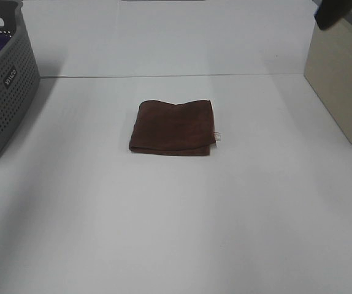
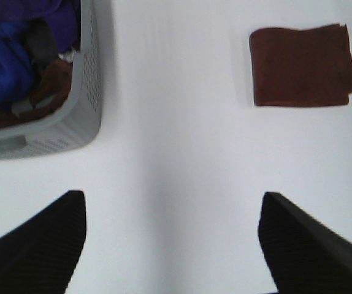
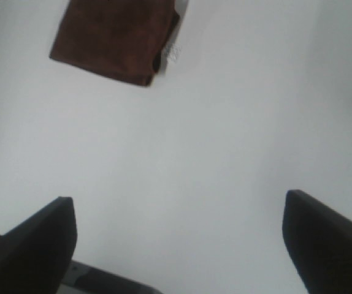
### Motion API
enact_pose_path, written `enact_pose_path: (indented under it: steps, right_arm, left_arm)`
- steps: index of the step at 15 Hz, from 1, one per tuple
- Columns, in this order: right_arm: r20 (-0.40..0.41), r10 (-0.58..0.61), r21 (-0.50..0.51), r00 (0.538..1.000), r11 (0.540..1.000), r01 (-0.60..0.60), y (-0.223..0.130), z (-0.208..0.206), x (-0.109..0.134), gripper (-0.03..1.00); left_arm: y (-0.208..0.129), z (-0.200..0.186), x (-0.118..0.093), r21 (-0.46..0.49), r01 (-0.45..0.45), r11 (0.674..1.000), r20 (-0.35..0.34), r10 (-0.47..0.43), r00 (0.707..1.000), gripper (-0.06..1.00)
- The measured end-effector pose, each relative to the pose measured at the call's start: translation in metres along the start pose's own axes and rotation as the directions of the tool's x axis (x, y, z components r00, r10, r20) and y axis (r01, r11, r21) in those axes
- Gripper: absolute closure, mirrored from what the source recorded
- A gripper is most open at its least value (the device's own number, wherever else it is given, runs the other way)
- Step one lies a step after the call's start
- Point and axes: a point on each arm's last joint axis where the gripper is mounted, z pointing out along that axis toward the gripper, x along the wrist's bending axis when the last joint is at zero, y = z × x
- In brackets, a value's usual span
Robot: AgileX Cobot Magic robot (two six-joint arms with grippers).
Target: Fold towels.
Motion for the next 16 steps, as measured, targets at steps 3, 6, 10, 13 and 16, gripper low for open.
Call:
enact_pose_path:
  steps: [3, 6, 10, 13, 16]
  right_arm:
    - [0.024, 0.019, 0.084, 1.000, 0.996, -0.021, -0.060, 0.008, 0.001, 0.11]
    - [0.068, 0.017, 0.113, 0.998, 0.993, -0.025, -0.154, 0.024, 0.000, 0.11]
    - [0.090, 0.006, 0.033, 0.996, 0.999, -0.009, -0.220, 0.037, 0.002, 0.11]
    - [0.103, -0.010, -0.117, 0.995, 0.993, 0.022, -0.237, 0.024, 0.006, 0.11]
    - [0.120, -0.039, -0.249, 0.992, 0.966, 0.068, -0.252, 0.014, 0.009, 0.11]
  left_arm:
    - [-0.057, -0.005, 0.006, 0.044, 0.006, 0.999, -0.005, -0.006, 1.000, 0.21]
    - [-0.152, -0.004, 0.017, 0.066, 0.009, 0.998, -0.002, -0.009, 1.000, 0.21]
    - [-0.226, -0.011, 0.025, -0.077, -0.041, 0.996, 0.015, 0.042, 0.999, 0.21]
    - [-0.249, -0.020, 0.025, -0.199, -0.111, 0.974, 0.039, 0.121, 0.992, 0.21]
    - [-0.259, -0.022, 0.021, -0.264, -0.161, 0.951, 0.074, 0.186, 0.980, 0.21]
